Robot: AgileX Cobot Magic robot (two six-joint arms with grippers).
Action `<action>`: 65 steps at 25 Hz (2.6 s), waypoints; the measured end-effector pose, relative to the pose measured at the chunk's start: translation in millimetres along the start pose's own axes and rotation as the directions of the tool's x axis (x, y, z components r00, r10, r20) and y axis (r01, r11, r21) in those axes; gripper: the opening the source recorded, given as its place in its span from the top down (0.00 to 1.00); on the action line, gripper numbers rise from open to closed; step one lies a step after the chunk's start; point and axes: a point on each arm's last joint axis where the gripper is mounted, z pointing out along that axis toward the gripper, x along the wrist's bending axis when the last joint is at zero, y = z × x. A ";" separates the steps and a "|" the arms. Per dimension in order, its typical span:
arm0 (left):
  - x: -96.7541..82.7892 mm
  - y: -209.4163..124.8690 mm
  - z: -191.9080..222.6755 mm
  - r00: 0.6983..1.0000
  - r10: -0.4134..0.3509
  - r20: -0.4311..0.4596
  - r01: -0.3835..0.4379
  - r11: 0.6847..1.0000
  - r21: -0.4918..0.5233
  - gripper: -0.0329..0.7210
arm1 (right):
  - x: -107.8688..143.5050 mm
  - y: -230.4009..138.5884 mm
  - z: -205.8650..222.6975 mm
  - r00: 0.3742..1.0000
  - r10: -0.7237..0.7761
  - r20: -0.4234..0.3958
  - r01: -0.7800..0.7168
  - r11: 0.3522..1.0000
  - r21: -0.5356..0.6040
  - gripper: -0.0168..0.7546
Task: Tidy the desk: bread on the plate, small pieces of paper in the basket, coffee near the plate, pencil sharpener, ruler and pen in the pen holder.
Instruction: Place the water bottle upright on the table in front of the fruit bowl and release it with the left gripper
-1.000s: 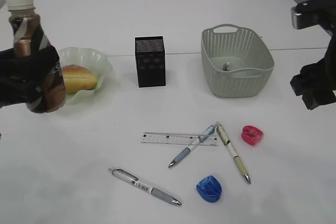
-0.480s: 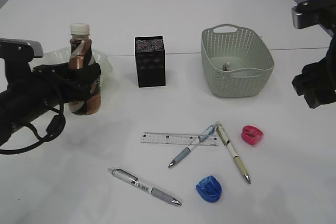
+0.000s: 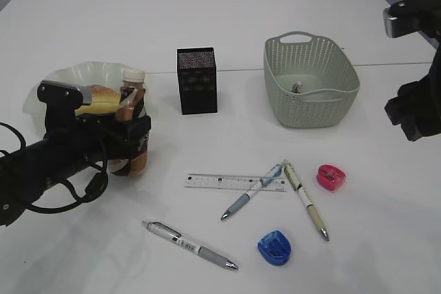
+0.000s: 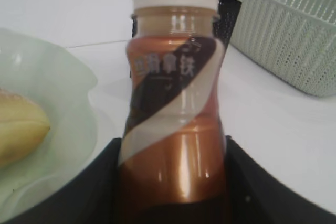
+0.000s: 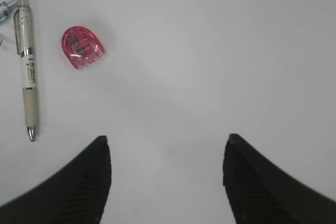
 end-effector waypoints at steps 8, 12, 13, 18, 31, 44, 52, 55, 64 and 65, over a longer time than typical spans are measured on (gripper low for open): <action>1.6 -9.2 5.8 1.000 0.005 0.017 -0.004 0.999 -0.050 0.45 | -0.4 0.1 0.0 1.000 -0.003 0.005 0.003 1.000 -0.001 0.34; 4.3 -15.0 15.7 1.000 0.009 0.028 -0.007 0.996 -0.088 0.45 | -0.4 0.1 0.0 1.000 -0.005 0.005 0.005 1.000 -0.001 0.34; 5.1 -16.3 19.0 0.999 0.011 0.030 -0.008 0.995 -0.100 0.45 | -0.4 0.1 0.0 1.000 -0.005 0.005 0.005 1.000 -0.001 0.34; 7.2 -20.1 27.1 0.999 0.029 0.037 -0.024 0.990 -0.137 0.45 | -0.6 0.2 0.0 1.000 -0.005 0.006 0.006 1.000 -0.002 0.34; 7.3 -18.7 27.8 0.998 0.046 0.033 -0.041 0.990 -0.134 0.37 | -0.7 0.2 0.0 1.000 -0.007 0.008 0.007 1.000 -0.002 0.34; 0.1 -4.6 21.7 0.993 0.096 0.064 -0.093 0.994 -0.051 0.25 | -0.7 0.2 0.0 1.000 -0.007 0.008 0.007 1.000 -0.002 0.34; -9.4 39.9 13.2 0.986 0.146 0.081 -0.131 0.977 -0.168 0.24 | -0.8 0.2 0.0 1.000 -0.007 0.009 0.007 1.000 -0.003 0.34; -14.7 62.8 6.1 0.982 0.170 0.084 -0.147 0.962 -0.231 0.24 | -0.8 0.2 0.0 1.000 -0.007 0.009 0.007 1.000 -0.003 0.34; -29.1 137.2 -30.8 0.971 0.233 0.047 -0.196 0.895 -0.401 0.24 | -1.0 -0.5 0.0 1.000 -0.007 0.011 0.007 1.000 0.006 0.34; -27.8 140.6 -33.7 0.972 0.231 0.033 -0.200 0.897 -0.394 0.24 | -1.0 -0.5 0.0 1.000 -0.007 0.011 0.007 1.000 0.006 0.34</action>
